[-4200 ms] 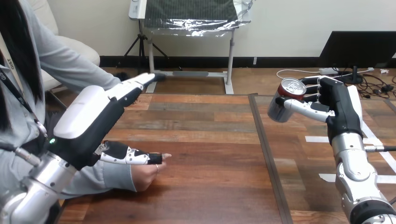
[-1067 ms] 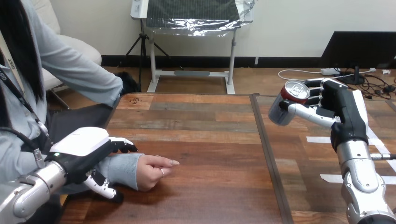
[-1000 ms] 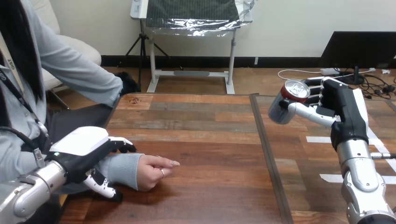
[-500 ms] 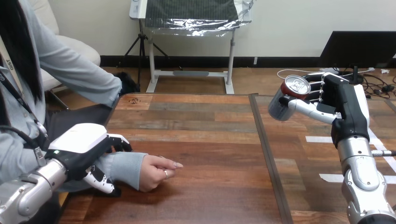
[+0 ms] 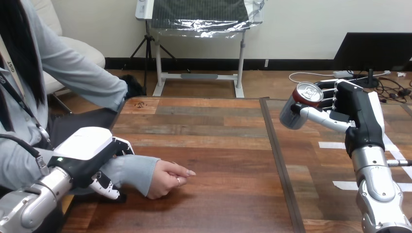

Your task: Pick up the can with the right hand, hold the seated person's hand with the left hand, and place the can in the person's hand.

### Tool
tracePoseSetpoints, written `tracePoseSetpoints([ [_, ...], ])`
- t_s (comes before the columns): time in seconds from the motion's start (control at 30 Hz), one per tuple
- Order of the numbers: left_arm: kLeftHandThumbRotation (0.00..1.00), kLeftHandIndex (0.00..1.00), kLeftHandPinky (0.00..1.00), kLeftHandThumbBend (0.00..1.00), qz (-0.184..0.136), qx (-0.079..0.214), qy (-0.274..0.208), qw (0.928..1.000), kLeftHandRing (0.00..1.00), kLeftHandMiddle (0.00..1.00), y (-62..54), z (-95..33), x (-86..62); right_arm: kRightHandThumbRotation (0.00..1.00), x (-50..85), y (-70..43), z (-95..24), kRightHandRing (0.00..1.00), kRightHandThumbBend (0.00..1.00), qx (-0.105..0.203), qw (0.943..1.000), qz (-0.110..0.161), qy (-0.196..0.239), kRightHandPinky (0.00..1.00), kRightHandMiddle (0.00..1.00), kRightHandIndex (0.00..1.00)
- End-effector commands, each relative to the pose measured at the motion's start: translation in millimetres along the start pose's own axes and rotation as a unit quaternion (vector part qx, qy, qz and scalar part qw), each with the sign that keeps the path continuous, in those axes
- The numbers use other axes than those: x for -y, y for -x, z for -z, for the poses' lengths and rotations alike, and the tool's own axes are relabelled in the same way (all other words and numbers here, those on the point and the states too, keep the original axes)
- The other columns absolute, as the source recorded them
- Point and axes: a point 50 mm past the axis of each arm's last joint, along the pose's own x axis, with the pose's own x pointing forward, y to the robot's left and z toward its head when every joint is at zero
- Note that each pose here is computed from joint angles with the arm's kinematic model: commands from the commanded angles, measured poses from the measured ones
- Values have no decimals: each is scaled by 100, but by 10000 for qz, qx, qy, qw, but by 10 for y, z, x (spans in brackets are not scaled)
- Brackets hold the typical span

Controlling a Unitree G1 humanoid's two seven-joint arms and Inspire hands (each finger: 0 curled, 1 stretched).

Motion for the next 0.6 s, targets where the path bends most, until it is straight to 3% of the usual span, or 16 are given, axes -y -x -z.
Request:
tracePoseSetpoints([
  [0.0, 0, 52, 41, 100, -182, 197, 17, 9996, 46, 51, -85, -70, -90, 0, -35, -148, -284, 45, 75, 595, 9982, 45, -51, 40, 49, 52],
  [0.57, 0, 46, 34, 96, -408, 486, 269, 9976, 38, 43, -87, -135, -153, 0, -108, -154, -281, 45, 74, 542, 9985, -59, 10, 40, 50, 52],
])
